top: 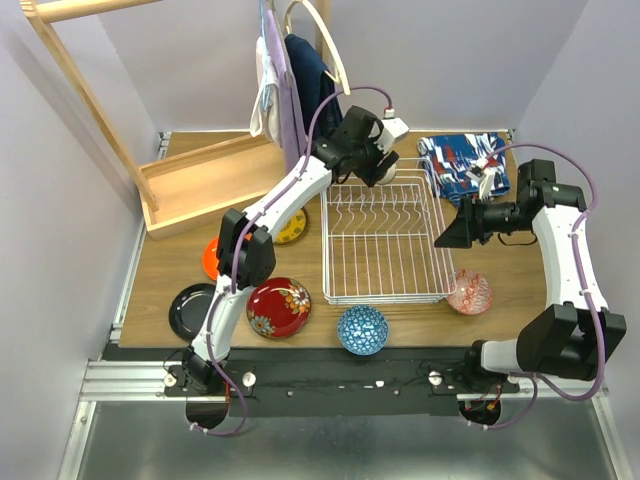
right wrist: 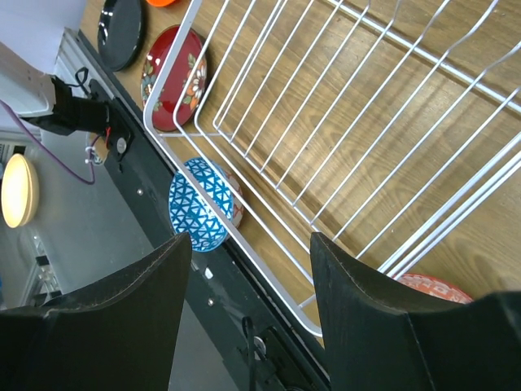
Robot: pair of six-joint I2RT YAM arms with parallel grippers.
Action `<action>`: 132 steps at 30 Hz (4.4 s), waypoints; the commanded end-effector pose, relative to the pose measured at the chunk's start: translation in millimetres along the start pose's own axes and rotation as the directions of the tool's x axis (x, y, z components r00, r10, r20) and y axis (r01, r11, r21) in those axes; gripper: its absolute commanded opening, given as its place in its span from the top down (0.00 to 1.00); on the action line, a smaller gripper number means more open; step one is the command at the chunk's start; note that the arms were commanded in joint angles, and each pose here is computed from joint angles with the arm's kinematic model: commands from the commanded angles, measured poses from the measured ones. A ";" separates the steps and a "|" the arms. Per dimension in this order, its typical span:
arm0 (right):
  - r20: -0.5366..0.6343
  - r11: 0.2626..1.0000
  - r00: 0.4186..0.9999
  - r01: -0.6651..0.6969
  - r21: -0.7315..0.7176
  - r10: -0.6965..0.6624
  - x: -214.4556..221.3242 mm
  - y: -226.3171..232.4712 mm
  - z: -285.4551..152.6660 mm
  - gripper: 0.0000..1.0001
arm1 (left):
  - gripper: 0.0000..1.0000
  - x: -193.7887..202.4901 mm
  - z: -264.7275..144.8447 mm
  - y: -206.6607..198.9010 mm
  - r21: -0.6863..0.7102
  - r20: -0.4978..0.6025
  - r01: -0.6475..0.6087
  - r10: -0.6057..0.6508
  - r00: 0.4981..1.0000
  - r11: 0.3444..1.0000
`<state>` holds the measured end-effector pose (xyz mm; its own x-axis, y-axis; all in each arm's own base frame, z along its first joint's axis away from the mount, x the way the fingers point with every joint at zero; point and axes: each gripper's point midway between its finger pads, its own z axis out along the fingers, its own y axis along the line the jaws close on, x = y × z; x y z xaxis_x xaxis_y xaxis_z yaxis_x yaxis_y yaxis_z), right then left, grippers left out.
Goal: Load the mixed dishes into the dish rack
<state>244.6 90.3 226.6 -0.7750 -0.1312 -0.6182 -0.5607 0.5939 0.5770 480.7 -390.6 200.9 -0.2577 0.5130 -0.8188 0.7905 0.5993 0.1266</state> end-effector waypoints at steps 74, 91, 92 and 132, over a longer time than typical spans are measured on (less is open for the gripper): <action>0.043 0.999 0.998 -0.050 0.000 0.050 4.3 -14.6 15.8 0.33 | 0.12 22.3 47.5 -3.7 0.061 -0.042 -0.379 0.382 0.923 0.923; 0.057 0.996 0.996 -0.075 0.042 0.072 4.3 -22.8 17.6 0.33 | 0.24 38.6 51.0 -14.3 0.183 -0.022 -0.319 0.328 0.944 0.930; 0.059 0.996 0.995 -0.077 0.043 0.075 4.0 -23.1 17.3 0.33 | 0.25 36.8 50.2 -15.9 0.190 -0.013 -0.322 0.330 0.944 0.927; 0.053 0.991 0.992 -0.116 0.070 0.113 9.5 -37.7 24.1 0.34 | 0.37 49.9 49.1 -33.0 0.350 -0.054 0.082 -0.068 0.996 0.933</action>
<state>263.9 87.6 192.4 -0.8108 -0.0228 -0.5849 -0.4576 0.6479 0.6090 481.0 -409.9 144.2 -0.3130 0.4730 -0.8236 0.9106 0.3958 -0.1188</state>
